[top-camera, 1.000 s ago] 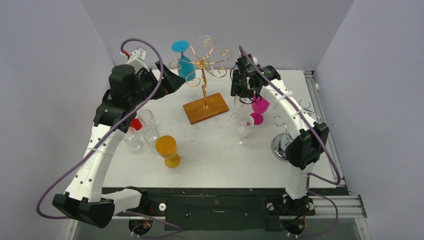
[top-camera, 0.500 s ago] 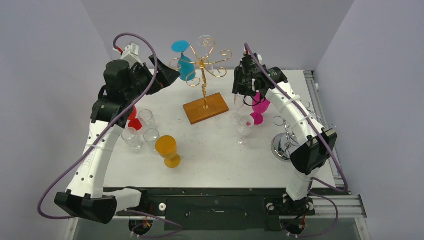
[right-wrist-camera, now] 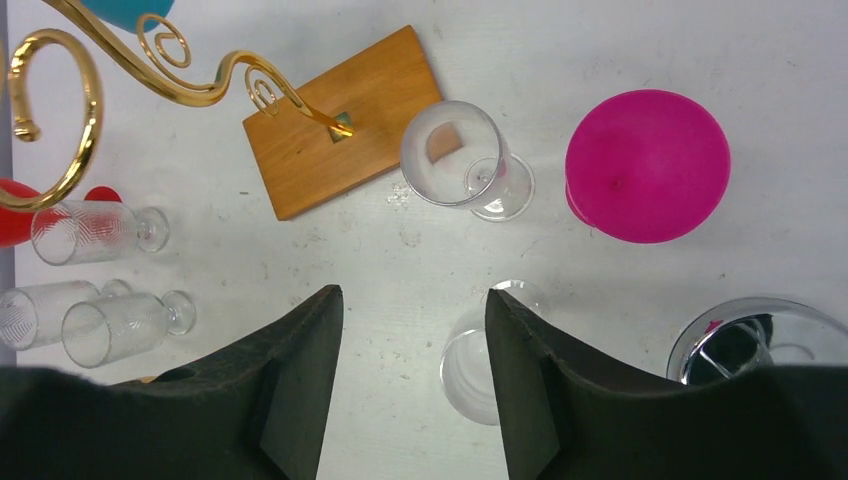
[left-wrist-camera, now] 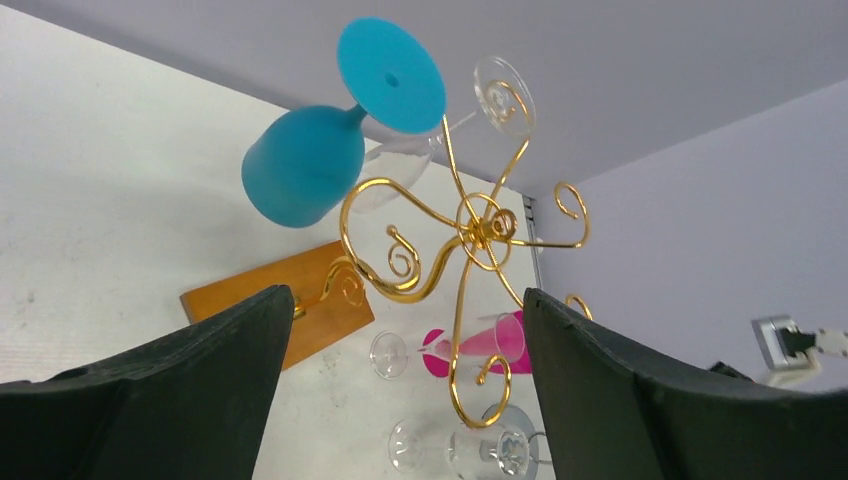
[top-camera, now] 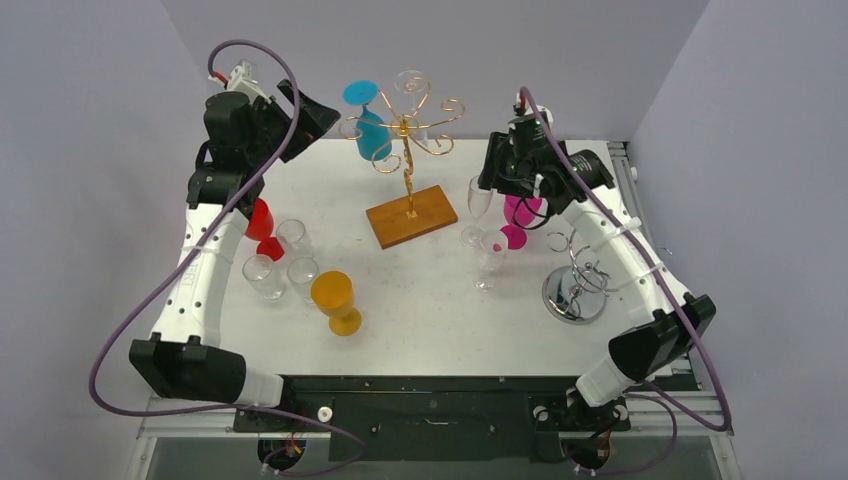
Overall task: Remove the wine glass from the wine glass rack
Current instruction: Pick up the wine glass from the wine rack.
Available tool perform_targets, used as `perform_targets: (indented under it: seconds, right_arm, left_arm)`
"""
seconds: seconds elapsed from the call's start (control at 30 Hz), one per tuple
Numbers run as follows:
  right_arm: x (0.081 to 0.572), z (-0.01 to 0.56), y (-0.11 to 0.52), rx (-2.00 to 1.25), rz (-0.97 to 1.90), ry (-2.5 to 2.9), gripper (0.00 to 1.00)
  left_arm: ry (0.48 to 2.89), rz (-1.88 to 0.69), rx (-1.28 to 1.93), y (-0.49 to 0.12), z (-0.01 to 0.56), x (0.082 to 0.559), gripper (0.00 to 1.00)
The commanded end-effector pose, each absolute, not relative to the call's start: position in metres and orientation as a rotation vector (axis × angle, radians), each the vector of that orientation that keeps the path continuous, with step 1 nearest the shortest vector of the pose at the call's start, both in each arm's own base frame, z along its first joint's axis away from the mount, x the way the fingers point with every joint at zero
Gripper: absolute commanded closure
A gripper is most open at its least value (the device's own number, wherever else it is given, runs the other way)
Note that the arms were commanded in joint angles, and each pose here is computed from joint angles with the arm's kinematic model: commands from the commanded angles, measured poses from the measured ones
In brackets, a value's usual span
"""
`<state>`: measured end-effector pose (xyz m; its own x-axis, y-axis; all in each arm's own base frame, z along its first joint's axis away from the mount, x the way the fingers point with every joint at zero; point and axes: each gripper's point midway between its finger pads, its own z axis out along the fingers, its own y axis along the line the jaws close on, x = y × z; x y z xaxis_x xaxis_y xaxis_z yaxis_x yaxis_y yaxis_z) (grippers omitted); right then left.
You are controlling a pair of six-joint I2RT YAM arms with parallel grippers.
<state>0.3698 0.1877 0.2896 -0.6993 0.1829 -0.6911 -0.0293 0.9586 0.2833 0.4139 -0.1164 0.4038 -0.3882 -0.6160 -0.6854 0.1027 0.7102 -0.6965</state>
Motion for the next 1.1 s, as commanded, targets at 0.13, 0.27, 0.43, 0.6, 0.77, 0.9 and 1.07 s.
perform_targets:
  seconds: [0.13, 0.27, 0.43, 0.6, 0.77, 0.9, 1.07]
  right_arm:
    - [0.35, 0.347, 0.167, 0.163, 0.426, 2.13, 0.45]
    - [0.34, 0.364, 0.163, 0.179, 0.466, 2.071, 0.37]
    - [0.33, 0.376, 0.155, 0.2, 0.475, 2.028, 0.31]
    - [0.325, 0.384, 0.15, 0.207, 0.481, 2.008, 0.31]
    - [0.322, 0.386, 0.148, 0.21, 0.478, 2.006, 0.31]
    - [0.321, 0.386, 0.146, 0.215, 0.471, 2.004, 0.31]
    - [0.321, 0.386, 0.146, 0.218, 0.472, 2.003, 0.31]
  left_arm:
    - [1.643, -0.954, -0.41, -0.121, 0.425, 0.472, 0.37]
    - [1.62, -1.031, -0.431, -0.129, 0.417, 0.495, 0.46]
    - [1.587, -1.095, -0.452, -0.134, 0.412, 0.521, 0.52]
    - [1.592, -1.118, -0.498, -0.134, 0.398, 0.542, 0.56]
    - [1.572, -1.171, -0.503, -0.136, 0.398, 0.555, 0.6]
    - [1.568, -1.213, -0.508, -0.138, 0.397, 0.56, 0.64]
    - [1.554, -1.253, -0.511, -0.139, 0.401, 0.562, 0.7]
